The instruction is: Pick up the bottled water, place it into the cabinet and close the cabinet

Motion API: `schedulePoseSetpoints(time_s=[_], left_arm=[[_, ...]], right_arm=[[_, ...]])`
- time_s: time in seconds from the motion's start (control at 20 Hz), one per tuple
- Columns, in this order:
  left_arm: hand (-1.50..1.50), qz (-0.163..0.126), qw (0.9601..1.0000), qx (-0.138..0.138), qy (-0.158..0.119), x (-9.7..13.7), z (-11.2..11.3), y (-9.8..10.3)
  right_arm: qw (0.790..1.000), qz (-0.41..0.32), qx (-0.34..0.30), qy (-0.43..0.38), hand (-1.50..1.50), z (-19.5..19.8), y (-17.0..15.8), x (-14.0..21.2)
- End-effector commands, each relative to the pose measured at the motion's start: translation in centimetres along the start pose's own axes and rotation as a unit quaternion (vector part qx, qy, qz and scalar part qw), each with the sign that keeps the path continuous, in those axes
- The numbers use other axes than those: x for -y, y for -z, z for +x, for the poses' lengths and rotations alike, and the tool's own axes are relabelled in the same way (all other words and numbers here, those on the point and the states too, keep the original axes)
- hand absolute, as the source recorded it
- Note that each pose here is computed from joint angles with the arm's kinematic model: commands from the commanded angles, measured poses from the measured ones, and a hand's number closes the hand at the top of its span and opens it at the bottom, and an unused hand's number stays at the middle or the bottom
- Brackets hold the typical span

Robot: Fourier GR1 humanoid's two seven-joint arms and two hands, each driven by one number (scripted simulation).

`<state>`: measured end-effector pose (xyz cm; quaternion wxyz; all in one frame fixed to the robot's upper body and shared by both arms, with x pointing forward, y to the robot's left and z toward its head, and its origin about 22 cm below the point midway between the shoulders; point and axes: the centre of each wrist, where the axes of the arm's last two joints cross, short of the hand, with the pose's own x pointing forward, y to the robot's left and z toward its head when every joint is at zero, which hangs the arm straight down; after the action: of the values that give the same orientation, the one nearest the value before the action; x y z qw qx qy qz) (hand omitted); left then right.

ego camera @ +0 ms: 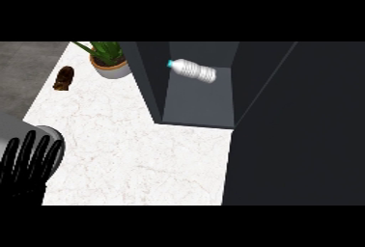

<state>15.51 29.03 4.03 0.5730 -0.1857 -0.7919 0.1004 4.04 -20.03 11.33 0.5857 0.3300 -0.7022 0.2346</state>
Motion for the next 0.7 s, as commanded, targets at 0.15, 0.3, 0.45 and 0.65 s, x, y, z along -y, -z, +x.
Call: schedulePoseSetpoints(time_s=[0.15,0.3,0.45,0.65], left_arm=[[-1.50,-0.026,0.9996,-0.007,-0.009,-0.8,1.2,-0.6],[-1.50,-0.045,0.9989,-0.012,-0.010,-1.1,2.0,-0.4],[-1.50,-0.049,0.9987,-0.006,-0.009,-1.7,2.3,-0.1],[-1.50,-0.065,0.9978,-0.009,-0.004,-2.1,2.9,0.0]], right_arm=[[0.992,0.119,0.032,0.020,1.50,1.7,2.6,-2.2],[0.993,0.117,0.025,0.003,1.50,1.7,2.9,-1.7],[0.992,0.126,0.015,0.009,1.50,0.8,3.5,-1.8],[0.991,0.134,0.005,-0.027,1.50,0.8,3.9,-0.8]])
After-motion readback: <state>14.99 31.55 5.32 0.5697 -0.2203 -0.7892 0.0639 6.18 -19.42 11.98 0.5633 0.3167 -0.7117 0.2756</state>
